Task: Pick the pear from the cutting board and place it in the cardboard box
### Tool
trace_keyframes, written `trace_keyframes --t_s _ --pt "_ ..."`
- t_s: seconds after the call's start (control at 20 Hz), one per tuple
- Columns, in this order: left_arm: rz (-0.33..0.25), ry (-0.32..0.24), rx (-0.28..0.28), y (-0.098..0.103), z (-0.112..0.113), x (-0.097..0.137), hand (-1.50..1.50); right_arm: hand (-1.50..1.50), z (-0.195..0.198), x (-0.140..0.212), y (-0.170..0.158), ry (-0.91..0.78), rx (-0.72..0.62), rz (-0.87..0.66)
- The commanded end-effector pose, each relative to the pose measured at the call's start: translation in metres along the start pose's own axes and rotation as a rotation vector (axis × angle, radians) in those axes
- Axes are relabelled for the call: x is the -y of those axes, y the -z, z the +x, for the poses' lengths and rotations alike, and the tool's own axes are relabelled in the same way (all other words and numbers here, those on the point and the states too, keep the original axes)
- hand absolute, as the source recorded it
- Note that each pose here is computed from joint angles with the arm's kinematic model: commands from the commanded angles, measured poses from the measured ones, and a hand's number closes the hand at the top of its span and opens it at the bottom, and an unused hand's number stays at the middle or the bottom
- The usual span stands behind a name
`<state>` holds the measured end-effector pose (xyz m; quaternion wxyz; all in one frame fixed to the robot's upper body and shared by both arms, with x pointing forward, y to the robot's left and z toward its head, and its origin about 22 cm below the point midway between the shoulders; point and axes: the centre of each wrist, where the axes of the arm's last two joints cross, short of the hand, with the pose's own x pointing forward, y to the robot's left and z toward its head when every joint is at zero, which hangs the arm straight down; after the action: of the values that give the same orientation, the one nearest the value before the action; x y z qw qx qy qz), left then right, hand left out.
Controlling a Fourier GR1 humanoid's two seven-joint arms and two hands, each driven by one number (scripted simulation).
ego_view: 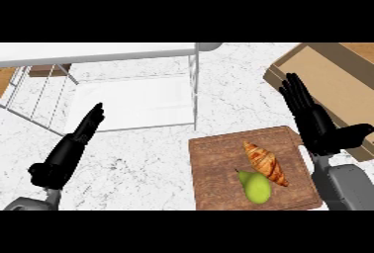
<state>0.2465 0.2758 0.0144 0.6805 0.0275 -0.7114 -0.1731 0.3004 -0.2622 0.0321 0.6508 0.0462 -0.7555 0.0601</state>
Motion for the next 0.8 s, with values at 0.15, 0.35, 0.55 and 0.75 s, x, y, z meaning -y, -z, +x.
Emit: trace_keyframes --t_s 0.15,0.35,0.55,0.75 --pt "0.123 -0.134 -0.054 0.012 0.007 -0.017 0.0 -1.5 0.009 -0.021 0.018 -0.121 -0.253 0.42" --pt "0.199 -0.277 -0.147 0.001 0.011 -0.034 0.0 -1.5 0.038 0.014 0.043 -0.371 -0.103 0.332" --pt "0.236 -0.279 -0.166 0.004 0.026 -0.048 0.0 -1.5 0.031 0.0 0.033 -0.223 0.062 0.539" --pt "0.256 -0.291 -0.178 -0.003 0.016 -0.062 0.0 -1.5 0.069 0.013 0.027 -0.317 0.108 0.732"
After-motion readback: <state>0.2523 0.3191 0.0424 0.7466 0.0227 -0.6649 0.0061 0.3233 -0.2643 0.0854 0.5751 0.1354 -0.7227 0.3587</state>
